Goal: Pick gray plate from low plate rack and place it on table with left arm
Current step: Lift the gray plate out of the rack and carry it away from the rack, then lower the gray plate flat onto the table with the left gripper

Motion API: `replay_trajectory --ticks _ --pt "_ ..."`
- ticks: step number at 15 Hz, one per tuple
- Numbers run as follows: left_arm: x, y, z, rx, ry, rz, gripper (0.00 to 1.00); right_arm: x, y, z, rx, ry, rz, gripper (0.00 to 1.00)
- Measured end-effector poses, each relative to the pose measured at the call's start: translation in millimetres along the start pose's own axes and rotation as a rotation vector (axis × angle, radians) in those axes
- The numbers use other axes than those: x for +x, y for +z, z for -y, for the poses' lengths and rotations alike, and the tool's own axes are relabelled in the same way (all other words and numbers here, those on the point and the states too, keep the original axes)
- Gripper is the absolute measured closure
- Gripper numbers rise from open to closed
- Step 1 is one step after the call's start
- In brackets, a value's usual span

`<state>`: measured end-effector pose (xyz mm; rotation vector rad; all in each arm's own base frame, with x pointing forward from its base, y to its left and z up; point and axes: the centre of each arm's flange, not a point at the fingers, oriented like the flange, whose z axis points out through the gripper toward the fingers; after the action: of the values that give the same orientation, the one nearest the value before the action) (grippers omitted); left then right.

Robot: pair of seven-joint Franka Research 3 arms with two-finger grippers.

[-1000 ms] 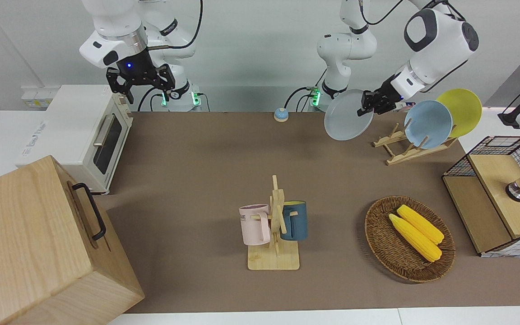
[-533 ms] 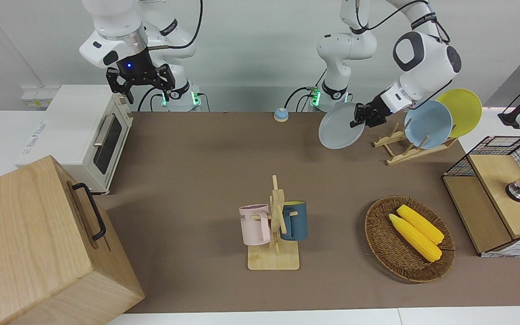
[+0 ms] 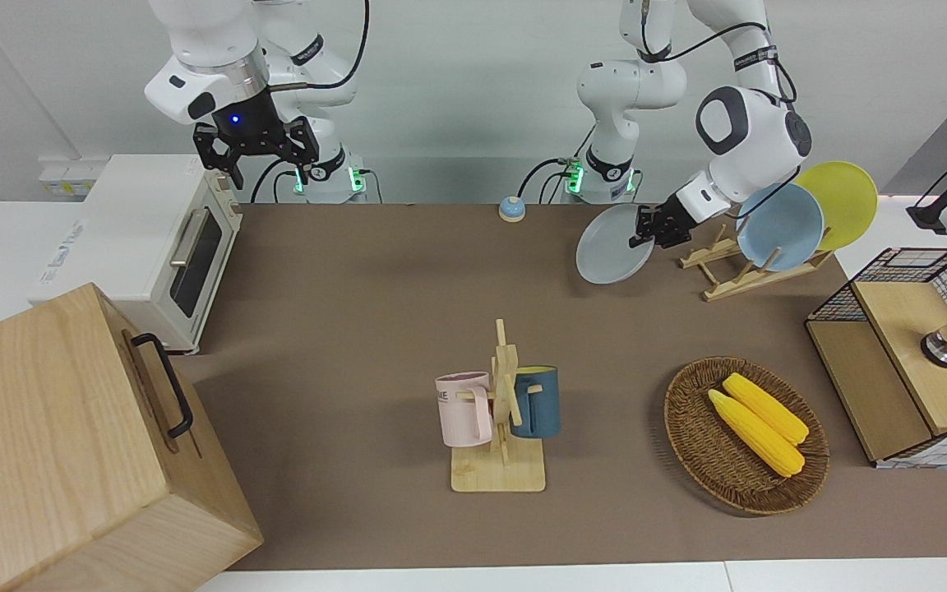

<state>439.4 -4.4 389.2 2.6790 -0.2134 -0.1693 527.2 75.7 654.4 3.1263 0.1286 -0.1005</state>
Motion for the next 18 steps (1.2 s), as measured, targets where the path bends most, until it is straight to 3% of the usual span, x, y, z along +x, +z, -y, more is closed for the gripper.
replay_trajectory --ticks 3,11,13,18 --pt "-5 17 9 0.01 0.025 -0.001 0.91 0.0 0 0 0.0 0.0 0.0 0.01" --pt "-10 29 16 0.02 0.03 -0.004 0.91 0.0 0 0 0.0 0.0 0.0 0.01" --pt "-10 29 16 0.021 0.032 -0.005 0.77 0.0 0 0 0.0 0.0 0.0 0.01" --pt "-10 29 16 0.03 0.042 -0.004 0.24 0.0 0 0 0.0 0.0 0.0 0.01"
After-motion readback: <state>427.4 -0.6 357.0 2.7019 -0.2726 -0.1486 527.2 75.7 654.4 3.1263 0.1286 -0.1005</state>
